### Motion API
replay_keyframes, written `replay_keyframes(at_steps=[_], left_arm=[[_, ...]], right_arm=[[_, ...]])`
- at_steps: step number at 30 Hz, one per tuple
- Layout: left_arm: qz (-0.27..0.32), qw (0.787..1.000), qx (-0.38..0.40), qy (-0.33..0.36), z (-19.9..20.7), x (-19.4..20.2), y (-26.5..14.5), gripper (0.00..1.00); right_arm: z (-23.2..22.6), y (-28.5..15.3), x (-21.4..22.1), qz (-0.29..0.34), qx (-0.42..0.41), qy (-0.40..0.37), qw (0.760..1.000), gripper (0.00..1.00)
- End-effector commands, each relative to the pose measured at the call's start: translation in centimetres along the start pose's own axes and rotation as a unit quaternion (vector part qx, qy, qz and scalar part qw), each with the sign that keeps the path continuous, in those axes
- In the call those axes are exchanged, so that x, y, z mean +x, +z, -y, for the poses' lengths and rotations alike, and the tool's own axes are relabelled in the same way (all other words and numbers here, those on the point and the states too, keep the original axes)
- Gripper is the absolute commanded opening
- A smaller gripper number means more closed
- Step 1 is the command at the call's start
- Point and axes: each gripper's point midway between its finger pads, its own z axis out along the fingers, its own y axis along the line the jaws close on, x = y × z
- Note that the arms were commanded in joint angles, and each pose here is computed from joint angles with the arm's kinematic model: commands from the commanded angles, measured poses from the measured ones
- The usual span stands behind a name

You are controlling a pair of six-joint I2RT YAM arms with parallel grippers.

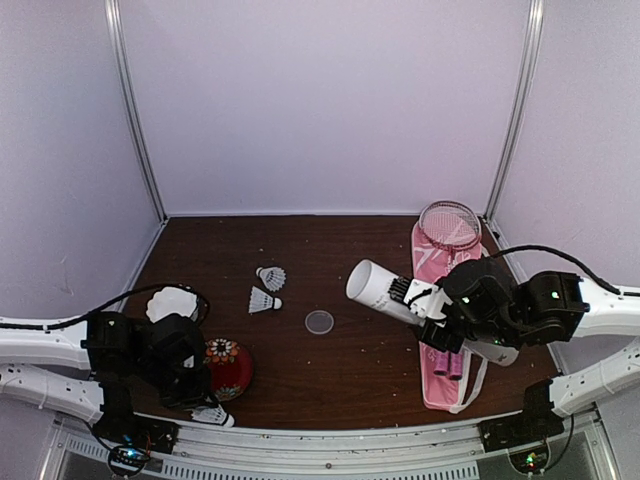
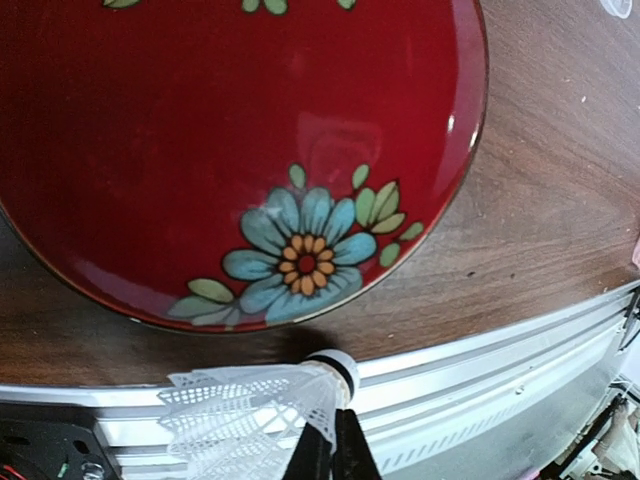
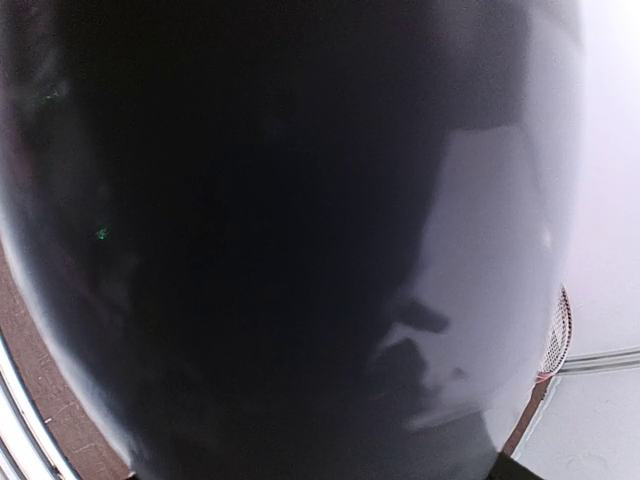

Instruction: Pack up the badminton gear

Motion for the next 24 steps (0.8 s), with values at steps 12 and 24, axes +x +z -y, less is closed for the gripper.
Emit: replay_keyframes(at_steps=[12, 24], left_arm=[[0.207, 0.93, 0.068, 0.295, 13.9, -6.7, -12.8, 0.0], [0.32, 0.742, 0.183, 0.56, 27.3, -6.8, -25.8, 0.0]], right_arm=[[-0.5, -0.9, -3.2, 0.085, -0.033, 0.051, 0.995, 0.5], [-0.4, -2.0, -5.7, 0.145, -0.051, 0.074, 0.985, 0.5]])
